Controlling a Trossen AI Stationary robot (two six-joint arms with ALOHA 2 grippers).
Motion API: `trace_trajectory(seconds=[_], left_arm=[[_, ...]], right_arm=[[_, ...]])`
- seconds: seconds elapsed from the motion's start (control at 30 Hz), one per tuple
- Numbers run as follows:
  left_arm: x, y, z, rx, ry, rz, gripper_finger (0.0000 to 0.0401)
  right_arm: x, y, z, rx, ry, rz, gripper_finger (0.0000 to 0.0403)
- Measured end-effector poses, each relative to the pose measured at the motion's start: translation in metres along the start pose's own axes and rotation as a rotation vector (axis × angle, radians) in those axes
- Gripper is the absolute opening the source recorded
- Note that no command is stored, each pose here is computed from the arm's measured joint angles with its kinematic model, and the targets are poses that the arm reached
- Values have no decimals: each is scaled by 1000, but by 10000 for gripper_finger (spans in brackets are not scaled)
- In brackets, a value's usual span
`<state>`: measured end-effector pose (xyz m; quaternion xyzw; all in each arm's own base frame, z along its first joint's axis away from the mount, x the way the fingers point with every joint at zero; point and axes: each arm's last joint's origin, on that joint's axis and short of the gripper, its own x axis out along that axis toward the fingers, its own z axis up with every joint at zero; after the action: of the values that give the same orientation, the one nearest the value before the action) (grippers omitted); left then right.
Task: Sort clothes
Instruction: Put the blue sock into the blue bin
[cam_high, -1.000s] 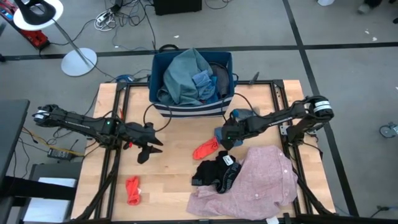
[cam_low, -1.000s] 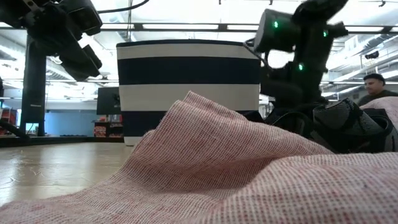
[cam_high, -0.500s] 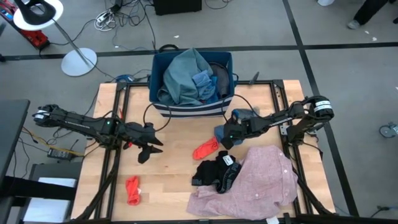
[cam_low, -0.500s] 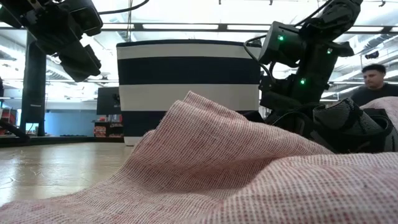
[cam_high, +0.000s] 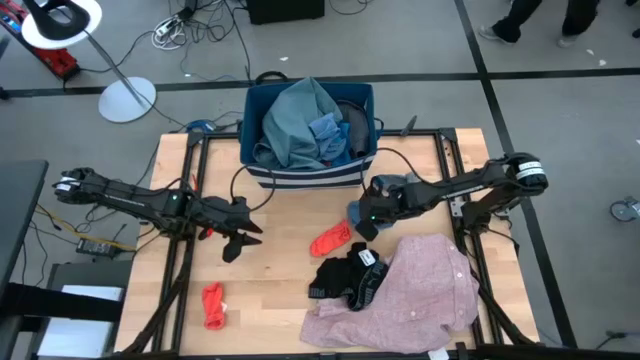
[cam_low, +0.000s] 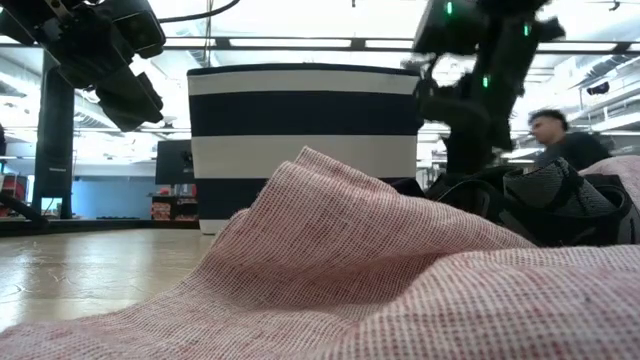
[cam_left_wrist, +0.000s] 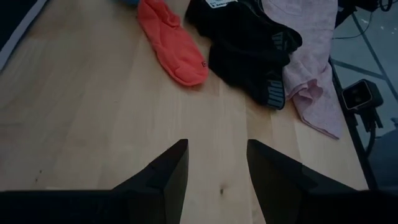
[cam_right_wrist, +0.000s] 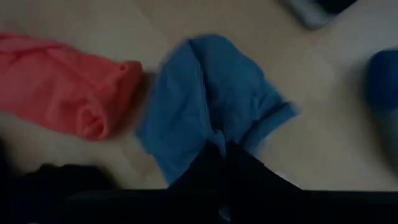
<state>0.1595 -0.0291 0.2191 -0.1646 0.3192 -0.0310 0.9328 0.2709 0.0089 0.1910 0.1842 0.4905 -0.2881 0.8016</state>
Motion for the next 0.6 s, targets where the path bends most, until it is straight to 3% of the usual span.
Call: trace_trajectory(seconds=[0.2, 0.6], left_arm=[[0, 0, 0, 0, -3, 8, 168], [0, 0, 0, 1, -5, 11, 168]], right_arm=[[-66, 3, 22, -42, -61, -43, 3], [-207, -13, 80, -77, -399, -2, 1]])
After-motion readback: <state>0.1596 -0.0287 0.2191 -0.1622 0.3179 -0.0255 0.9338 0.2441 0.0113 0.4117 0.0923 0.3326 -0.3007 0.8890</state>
